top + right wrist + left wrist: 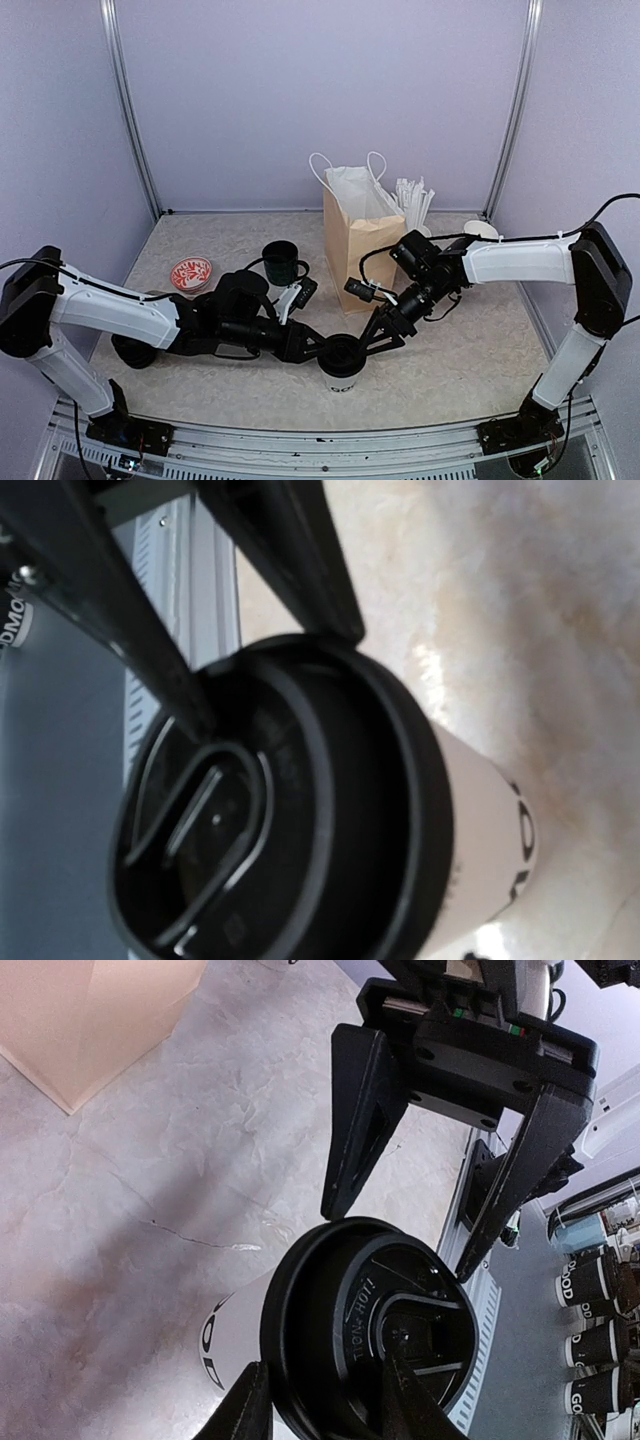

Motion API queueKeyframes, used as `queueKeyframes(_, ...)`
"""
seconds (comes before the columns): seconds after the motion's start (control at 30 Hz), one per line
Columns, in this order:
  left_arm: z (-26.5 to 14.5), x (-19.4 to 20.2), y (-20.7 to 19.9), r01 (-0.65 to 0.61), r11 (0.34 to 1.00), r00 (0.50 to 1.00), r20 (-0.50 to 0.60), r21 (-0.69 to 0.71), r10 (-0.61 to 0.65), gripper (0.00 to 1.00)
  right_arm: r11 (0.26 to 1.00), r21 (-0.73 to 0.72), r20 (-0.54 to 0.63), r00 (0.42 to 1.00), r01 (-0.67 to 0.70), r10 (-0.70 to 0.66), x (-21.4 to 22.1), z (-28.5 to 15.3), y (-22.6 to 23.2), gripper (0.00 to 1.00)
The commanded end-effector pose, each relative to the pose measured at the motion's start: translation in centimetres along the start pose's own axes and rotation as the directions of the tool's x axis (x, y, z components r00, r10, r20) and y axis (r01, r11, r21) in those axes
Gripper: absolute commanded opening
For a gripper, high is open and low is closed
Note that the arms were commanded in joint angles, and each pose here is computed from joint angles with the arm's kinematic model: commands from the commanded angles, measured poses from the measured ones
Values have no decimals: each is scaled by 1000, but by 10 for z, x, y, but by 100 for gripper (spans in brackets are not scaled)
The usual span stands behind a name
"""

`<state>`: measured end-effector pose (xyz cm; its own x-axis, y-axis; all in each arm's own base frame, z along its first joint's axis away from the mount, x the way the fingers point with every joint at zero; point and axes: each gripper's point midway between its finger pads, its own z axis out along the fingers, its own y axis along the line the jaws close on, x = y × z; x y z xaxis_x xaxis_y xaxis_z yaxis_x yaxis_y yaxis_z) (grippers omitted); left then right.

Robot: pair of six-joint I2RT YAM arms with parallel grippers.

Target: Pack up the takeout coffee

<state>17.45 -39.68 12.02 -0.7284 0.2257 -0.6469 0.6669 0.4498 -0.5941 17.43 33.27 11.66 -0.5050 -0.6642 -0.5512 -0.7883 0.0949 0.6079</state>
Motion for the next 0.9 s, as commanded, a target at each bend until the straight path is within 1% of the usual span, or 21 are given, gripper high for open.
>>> queueKeyframes(0.0,7,66,47,10,989,981,-190,-147,-39,37,990,140,-91,995,-32,45,25,13,-33,58)
queueKeyframes(0.23,10,59,43,0,991,985,-173,-133,-23,38,993,118,-62,998,2,5,11,8,-25,56)
queueKeyframes(0.37,12,51,38,-18,993,986,-165,-119,-2,41,994,111,-73,997,-15,24,15,11,-27,52)
queueKeyframes(0.53,14,49,39,-26,992,986,-165,-125,5,41,995,99,-74,997,-16,23,14,13,-26,48)
queueKeyframes(0.67,15,47,41,-26,991,987,-160,-129,5,41,993,116,-74,997,-23,32,16,13,-29,45)
queueKeyframes(0.73,16,48,43,-23,991,986,-168,-130,1,41,990,130,-94,993,-54,66,24,16,-35,45)
queueKeyframes(0.8,18,51,45,-26,991,984,-176,-135,1,41,991,104,-110,990,-79,90,31,21,-35,45)
queueKeyframes(0.87,18,52,46,-27,990,983,-181,-136,2,41,996,44,-104,991,-79,83,28,22,-27,50)
